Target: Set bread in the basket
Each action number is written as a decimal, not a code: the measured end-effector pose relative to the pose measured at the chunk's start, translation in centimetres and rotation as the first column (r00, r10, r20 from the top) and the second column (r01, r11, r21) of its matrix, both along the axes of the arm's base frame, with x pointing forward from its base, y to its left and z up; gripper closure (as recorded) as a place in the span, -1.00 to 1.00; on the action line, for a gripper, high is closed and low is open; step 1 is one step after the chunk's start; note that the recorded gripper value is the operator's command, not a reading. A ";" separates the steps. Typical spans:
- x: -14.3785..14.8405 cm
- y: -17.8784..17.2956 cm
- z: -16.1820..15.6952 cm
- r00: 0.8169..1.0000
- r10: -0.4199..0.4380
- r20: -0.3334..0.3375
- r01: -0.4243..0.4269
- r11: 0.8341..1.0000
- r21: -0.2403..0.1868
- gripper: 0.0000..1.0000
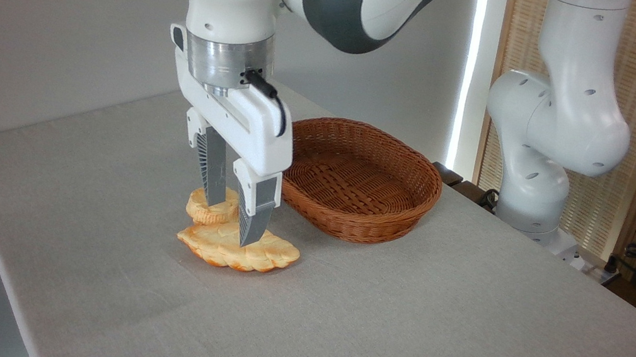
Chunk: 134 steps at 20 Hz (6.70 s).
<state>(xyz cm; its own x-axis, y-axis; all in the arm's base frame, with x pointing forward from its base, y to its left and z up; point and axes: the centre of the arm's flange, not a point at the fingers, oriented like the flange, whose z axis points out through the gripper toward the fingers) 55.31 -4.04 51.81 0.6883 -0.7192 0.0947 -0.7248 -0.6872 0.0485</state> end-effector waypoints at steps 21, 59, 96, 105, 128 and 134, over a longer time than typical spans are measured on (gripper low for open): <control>-2.3 -6.7 -10.4 0.782 -0.595 -0.187 0.610 0.792 0.027 -1.00; -1.4 -7.3 -10.2 0.816 -0.556 -0.161 0.562 0.827 -0.009 -1.00; -0.9 -7.5 -8.7 0.813 -0.568 -0.127 0.576 0.816 0.034 0.24; -6.1 -8.6 1.2 0.909 -0.404 -0.101 0.407 0.913 0.020 0.24; -18.4 -21.2 -1.3 0.892 -0.047 -0.449 0.134 0.977 0.164 -1.00; -18.8 -22.0 -1.4 0.890 -0.064 -0.451 0.154 0.974 0.165 -1.00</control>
<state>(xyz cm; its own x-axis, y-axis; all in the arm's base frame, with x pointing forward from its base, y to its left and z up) 36.49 -26.02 50.38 0.5426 -0.7652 -0.3465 -0.7300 -0.6336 0.2562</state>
